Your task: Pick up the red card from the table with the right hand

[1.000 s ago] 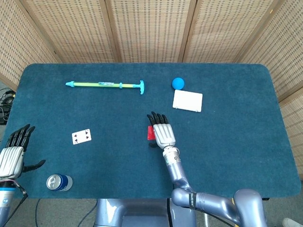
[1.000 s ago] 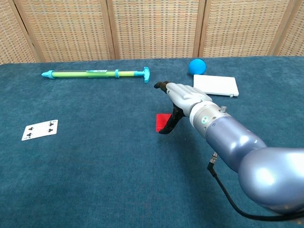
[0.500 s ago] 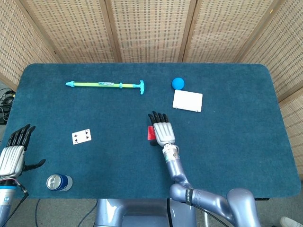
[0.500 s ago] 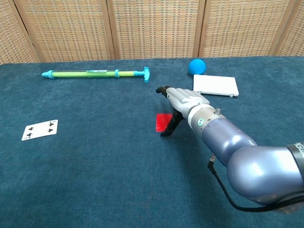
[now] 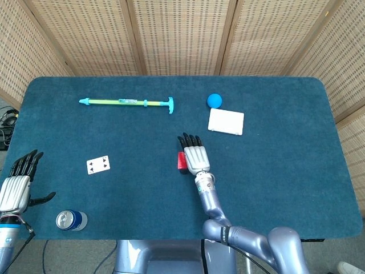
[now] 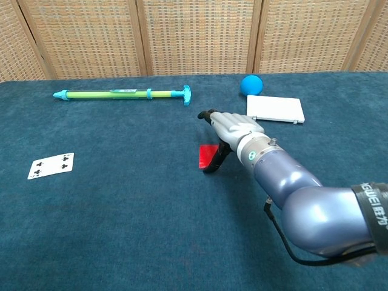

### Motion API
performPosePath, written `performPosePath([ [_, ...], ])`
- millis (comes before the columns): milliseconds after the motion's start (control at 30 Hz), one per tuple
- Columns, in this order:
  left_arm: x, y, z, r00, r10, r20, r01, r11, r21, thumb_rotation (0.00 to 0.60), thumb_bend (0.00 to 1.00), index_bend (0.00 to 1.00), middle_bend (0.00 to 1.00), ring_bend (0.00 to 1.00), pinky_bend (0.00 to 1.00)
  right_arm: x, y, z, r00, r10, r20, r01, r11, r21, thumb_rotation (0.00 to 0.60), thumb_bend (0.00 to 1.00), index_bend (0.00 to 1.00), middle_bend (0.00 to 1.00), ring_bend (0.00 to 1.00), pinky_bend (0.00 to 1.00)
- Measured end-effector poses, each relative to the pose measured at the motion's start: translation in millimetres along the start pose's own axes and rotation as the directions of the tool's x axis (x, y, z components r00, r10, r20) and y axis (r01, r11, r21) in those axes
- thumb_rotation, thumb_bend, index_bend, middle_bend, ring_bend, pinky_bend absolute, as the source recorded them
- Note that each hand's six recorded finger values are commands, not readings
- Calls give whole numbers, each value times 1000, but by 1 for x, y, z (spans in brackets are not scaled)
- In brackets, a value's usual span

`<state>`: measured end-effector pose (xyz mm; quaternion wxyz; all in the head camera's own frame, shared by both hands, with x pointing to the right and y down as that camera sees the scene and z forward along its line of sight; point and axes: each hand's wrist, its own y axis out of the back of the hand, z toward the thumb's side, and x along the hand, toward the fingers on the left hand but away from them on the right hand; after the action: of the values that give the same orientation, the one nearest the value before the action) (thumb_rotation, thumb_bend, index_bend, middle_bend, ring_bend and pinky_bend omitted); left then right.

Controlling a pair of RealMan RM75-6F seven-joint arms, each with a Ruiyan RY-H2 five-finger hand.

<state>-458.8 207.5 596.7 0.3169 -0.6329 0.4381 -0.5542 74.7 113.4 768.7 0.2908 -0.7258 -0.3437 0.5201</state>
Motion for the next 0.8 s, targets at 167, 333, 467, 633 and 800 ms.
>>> performPosePath([
  [167,0,0,1,1000,1,2,-1,1000,0,600,117,0,0,0,45,-1,7,4,999,-37,-14,37,999,-1,600,733,108,0,0,0],
  [333,-1,1,2,1000,3,7,-3,1000,-3,600,117,0,0,0,45,0,13,5,998,-65,-19,65,998,-9,600,790,111,0,0,0],
  [467,-2,1,3,1000,3,11,-3,1000,-4,600,117,0,0,0,45,2,17,5,996,-81,-22,81,997,-15,600,804,112,0,0,0],
  [633,-3,3,5,1000,7,16,-7,1000,-5,600,117,0,0,0,45,6,24,5,995,-99,-27,98,995,-20,600,817,112,0,0,0],
  [800,-3,4,5,1000,12,19,-12,1000,-6,600,117,0,0,0,45,10,30,5,993,-117,-29,116,993,-26,600,835,112,0,0,0],
])
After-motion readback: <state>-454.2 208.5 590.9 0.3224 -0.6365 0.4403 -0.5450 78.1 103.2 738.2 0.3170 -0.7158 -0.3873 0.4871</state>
